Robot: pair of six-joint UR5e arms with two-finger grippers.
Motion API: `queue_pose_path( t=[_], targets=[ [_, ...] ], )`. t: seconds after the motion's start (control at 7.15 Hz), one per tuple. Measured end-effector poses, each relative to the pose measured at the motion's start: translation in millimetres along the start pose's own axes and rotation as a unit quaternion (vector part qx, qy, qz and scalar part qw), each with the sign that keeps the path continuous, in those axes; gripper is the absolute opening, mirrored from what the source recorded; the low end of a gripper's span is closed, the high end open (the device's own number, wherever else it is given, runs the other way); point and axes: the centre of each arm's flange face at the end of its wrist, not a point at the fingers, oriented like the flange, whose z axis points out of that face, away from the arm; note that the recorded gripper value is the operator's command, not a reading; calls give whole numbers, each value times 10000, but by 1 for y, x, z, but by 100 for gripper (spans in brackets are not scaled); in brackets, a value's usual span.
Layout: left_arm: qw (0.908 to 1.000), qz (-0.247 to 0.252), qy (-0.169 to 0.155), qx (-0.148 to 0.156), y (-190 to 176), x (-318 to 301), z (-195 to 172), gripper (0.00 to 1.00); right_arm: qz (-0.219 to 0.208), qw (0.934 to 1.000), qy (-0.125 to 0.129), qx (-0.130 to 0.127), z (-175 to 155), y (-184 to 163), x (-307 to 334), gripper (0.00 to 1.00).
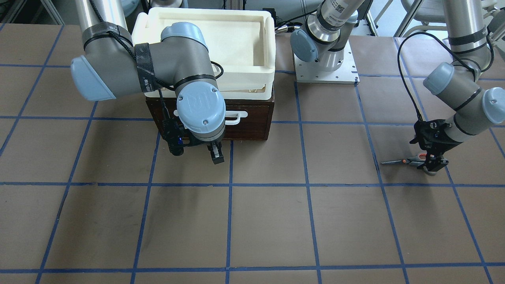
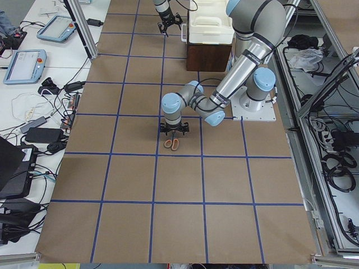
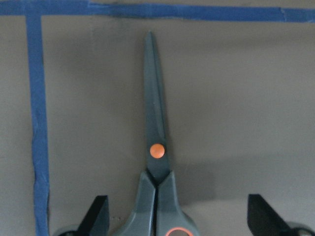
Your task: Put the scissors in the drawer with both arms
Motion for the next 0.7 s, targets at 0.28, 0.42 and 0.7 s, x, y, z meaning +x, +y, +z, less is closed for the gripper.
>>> queue_pose_path(
  t=[0.28, 0.42, 0.7],
  targets=[
    [9999, 56, -79, -39, -5, 6, 16, 100, 64, 10000, 48, -53, 4, 1, 0, 100],
    [9999, 82, -103, -65, -5, 8, 18, 100, 92, 9999, 92, -57, 8, 0, 1, 100],
    [9998, 98, -123, -87, -3, 8, 18, 86, 186, 9995, 242, -63, 15, 0, 4, 100]
  ],
)
